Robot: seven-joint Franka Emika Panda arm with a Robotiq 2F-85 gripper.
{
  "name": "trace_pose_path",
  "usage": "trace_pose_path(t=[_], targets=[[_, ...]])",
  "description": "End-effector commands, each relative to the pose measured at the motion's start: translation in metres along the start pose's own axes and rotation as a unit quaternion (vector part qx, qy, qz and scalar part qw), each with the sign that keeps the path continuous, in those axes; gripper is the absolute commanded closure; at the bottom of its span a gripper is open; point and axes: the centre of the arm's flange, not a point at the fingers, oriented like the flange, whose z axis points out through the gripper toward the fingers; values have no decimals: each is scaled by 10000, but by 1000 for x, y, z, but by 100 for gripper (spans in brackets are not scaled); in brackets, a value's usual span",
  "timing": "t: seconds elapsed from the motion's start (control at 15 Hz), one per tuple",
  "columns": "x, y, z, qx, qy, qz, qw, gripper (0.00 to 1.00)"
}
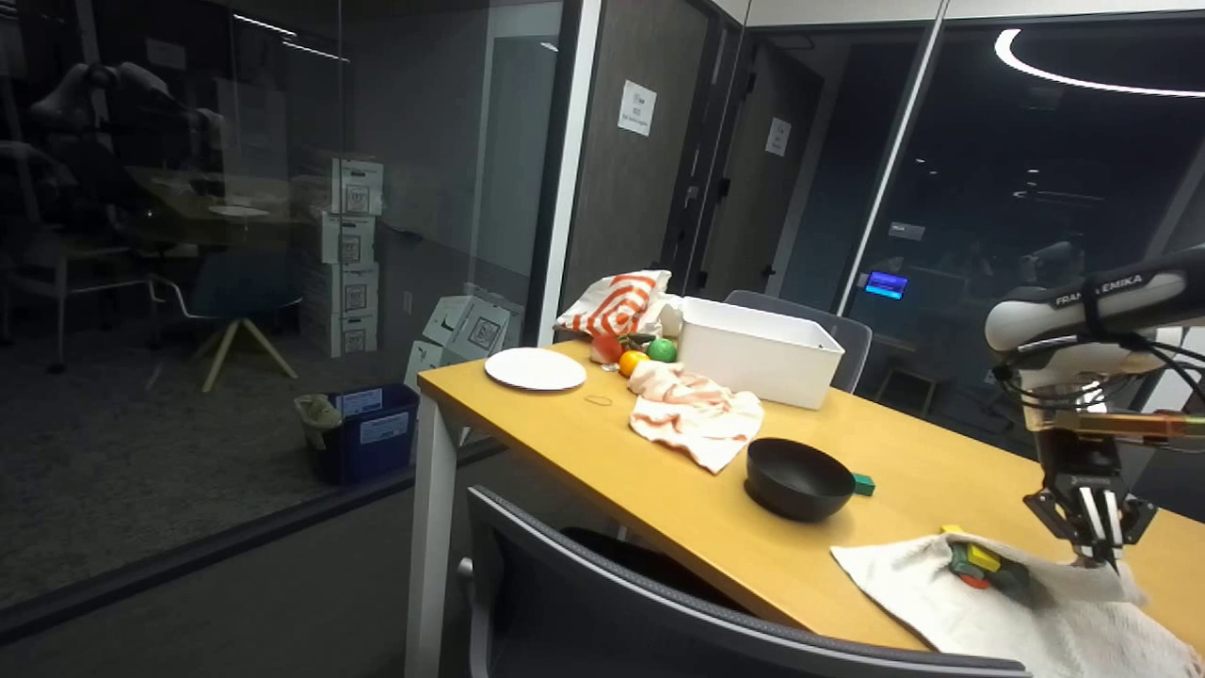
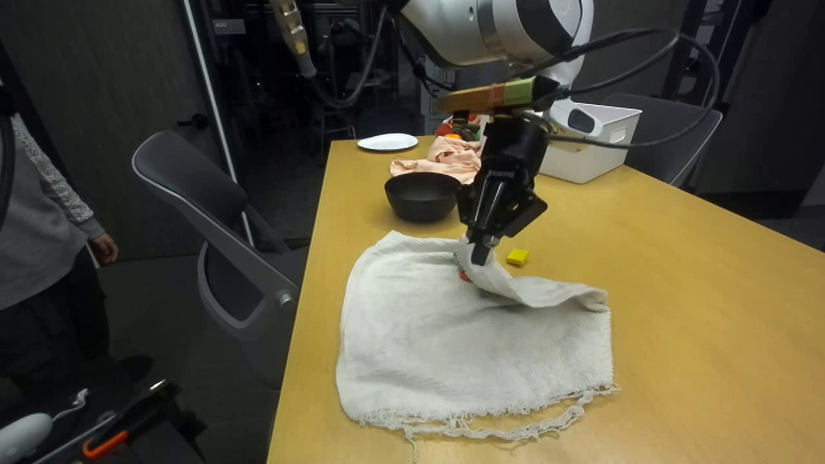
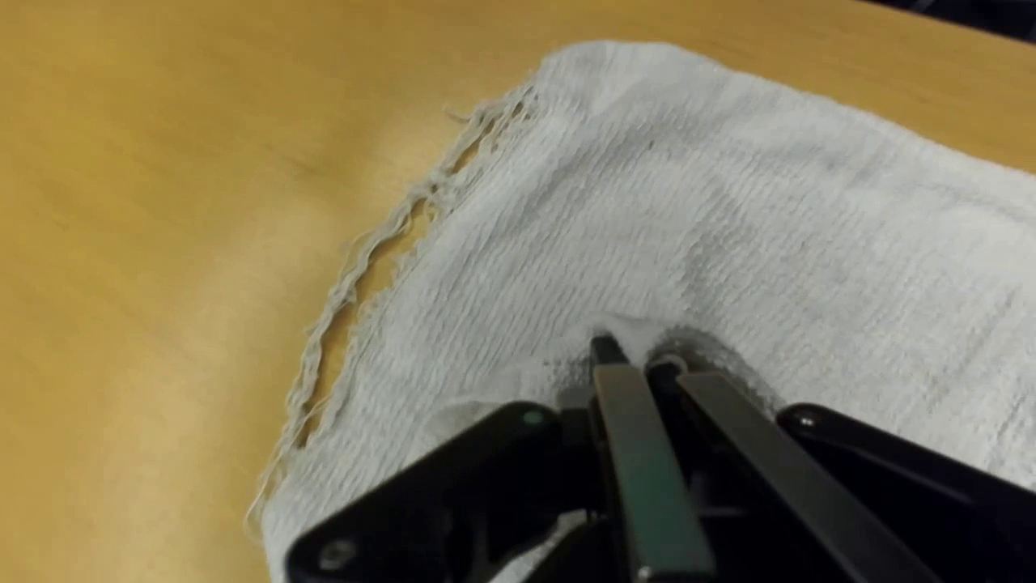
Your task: Pour the blocks from the bowl onto the towel and cover the blocks with the towel
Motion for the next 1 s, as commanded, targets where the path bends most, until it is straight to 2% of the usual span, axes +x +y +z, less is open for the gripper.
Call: trace_pose_path(t=[0.0,0.13,0.27,0.33,0.53,0.73,0.93], targets=[[-8,4,22,652,-770,214,9947,95],[-8,4,30,946,-1138,342,9884,97],[-4,2,33,1170,-1252,395,9844,96],[0,2,32,1266,-1201,467,9836,77],[3,-3,26,1498,-1017,575,9818,59],[4,-6,7,1274,-431,822,9875,34],[-3,-23,-32,1060,433,712,9909,12]])
